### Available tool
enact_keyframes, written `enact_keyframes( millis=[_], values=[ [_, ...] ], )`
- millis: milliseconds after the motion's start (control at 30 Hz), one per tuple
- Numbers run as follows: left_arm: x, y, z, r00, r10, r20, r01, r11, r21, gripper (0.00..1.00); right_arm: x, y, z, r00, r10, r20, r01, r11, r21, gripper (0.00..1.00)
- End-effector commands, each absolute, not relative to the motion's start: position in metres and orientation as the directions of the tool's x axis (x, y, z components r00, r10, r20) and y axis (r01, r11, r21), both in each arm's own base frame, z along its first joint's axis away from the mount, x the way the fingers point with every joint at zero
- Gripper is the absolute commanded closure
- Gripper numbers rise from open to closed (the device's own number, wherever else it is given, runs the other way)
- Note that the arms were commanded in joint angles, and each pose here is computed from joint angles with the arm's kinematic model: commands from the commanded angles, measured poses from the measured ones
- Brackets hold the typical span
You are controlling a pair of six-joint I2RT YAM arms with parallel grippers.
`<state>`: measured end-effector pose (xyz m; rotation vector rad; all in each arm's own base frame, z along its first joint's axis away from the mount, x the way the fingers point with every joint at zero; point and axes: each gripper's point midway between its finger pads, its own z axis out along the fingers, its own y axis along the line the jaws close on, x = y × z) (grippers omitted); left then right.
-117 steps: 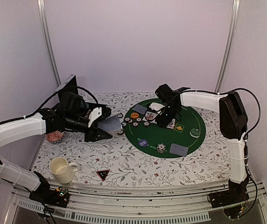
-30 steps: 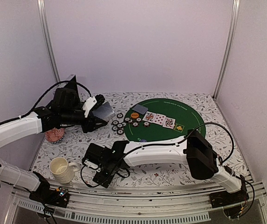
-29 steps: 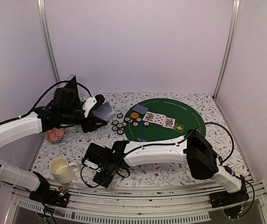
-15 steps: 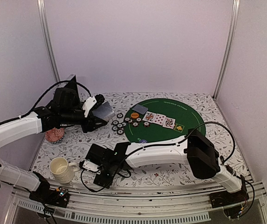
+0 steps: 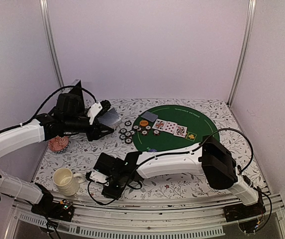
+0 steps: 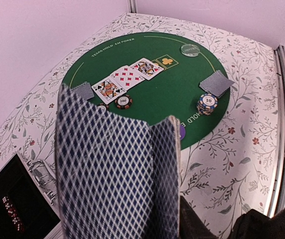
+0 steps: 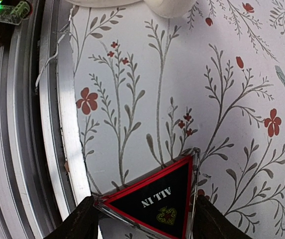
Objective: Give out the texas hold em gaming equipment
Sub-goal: Pick up the all-in button from the corner of the board.
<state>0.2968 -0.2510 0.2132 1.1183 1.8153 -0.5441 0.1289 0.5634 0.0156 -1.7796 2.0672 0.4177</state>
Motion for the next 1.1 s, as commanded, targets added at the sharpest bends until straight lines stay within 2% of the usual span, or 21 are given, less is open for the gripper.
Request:
enact_keyframes(
  millis=[0, 100, 233, 500, 667, 933, 1067],
  values=[
    [0.3, -0.25, 0.224, -0.156, 0.442, -0.883, 0.865, 0.493, 0.094, 0.62, 0.129, 0.524, -0.016, -0.181, -0.928, -0.325, -0.981, 0.192, -0.001, 0.42],
    [0.3, -0.25, 0.225, -0.154, 0.442, -0.884, 0.865, 0.493, 0.096, 0.62, 0.131, 0.526, -0.019, -0.183, -0.927, -0.327, -0.981, 0.195, -0.006, 0.44],
    [0.299, -0.25, 0.226, -0.151, 0.441, -0.885, 0.865, 0.493, 0.098, 0.62, 0.137, 0.529, -0.007, -0.192, -0.917, -0.35, -0.976, 0.217, -0.034, 0.53],
    [0.299, -0.25, 0.227, -0.149, 0.438, -0.886, 0.864, 0.493, 0.099, 0.62, 0.143, 0.533, 0.046, -0.211, -0.857, -0.471, -0.964, 0.261, -0.043, 0.53],
    [0.299, -0.25, 0.226, -0.15, 0.44, -0.885, 0.864, 0.493, 0.099, 0.62, 0.143, 0.526, 0.069, -0.219, -0.834, -0.507, -0.959, 0.279, -0.045, 0.53],
    [0.3, -0.25, 0.225, -0.155, 0.441, -0.884, 0.863, 0.495, 0.096, 0.62, 0.148, 0.499, 0.134, -0.229, -0.759, -0.61, -0.944, 0.326, -0.052, 0.53],
    [0.3, -0.25, 0.224, -0.158, 0.441, -0.883, 0.864, 0.495, 0.092, 0.62, 0.159, 0.475, 0.168, -0.286, -0.687, -0.668, -0.918, 0.397, -0.016, 0.53]
  ],
)
